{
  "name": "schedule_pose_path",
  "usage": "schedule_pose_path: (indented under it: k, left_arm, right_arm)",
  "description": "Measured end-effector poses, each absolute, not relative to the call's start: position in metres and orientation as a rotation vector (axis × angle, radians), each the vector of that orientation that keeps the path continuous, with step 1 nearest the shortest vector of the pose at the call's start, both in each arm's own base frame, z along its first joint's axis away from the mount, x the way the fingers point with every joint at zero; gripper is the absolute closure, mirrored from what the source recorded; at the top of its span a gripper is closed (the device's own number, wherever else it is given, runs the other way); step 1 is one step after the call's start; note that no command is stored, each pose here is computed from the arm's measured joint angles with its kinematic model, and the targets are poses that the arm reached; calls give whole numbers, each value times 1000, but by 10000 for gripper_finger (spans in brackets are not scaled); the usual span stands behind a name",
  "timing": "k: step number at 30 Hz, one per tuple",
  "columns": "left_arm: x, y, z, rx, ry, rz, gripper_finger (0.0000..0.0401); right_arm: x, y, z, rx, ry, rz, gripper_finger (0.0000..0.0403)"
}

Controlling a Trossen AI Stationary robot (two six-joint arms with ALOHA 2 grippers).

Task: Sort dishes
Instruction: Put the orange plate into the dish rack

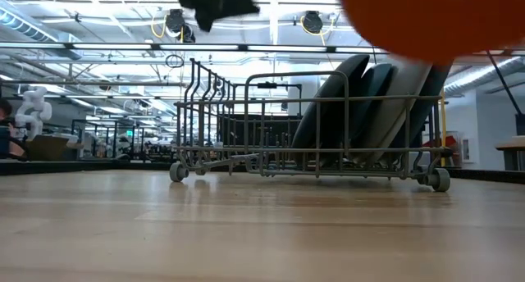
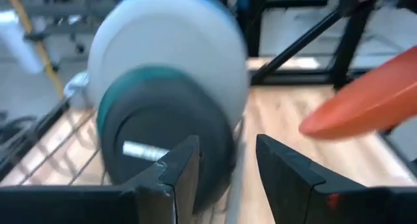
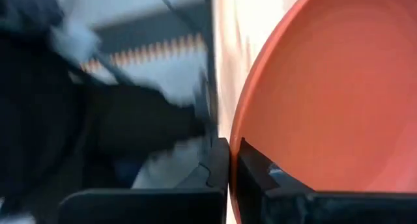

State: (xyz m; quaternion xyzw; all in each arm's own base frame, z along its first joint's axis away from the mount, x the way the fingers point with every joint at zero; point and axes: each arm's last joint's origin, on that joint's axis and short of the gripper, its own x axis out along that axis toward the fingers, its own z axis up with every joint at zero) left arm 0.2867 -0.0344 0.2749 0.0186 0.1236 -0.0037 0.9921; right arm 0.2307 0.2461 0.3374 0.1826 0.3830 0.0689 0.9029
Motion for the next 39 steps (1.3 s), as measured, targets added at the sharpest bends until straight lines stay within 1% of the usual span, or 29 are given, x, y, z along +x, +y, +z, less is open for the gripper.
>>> schedule_pose_path:
  k: [2, 5, 10, 13, 16, 19, 23, 25, 30, 34, 39]
  left_arm:
    - [281, -37, 284, 47, 208, -32, 247]
    - [269, -40, 301, 73, 137, -47, 247]
    - [237, -44, 332, 148, 21, 1, 247]
    - [210, -43, 350, 212, -22, 75, 247]
    - [182, -39, 362, 222, -40, 139, 247]
    - [160, -38, 363, 213, -6, 134, 247]
    - [144, -38, 355, 200, 11, 141, 247]
    - [141, -38, 347, 213, 10, 146, 247]
    - [137, -36, 335, 210, -25, 160, 247]
    - [135, -36, 333, 219, -47, 161, 247]
    - [136, -36, 332, 220, -44, 160, 247]
  right_arm:
    - [243, 243, 352, 298, 651, 167, 402]
    - [263, 227, 364, 220, 469, 55, 402]
    - [292, 189, 366, 248, 389, -172, 402]
    - [309, 169, 364, 271, 353, -280, 402]
    - [327, 151, 361, 305, 285, -363, 402]
    - [345, 137, 346, 344, 239, -420, 403]
    - [354, 124, 310, 430, 192, -508, 403]
    - [355, 119, 297, 472, 111, -529, 403]
    - [351, 107, 275, 513, -83, -502, 403]
    - [346, 94, 249, 521, -54, -552, 403]
    - [343, 79, 237, 546, -54, -592, 403]
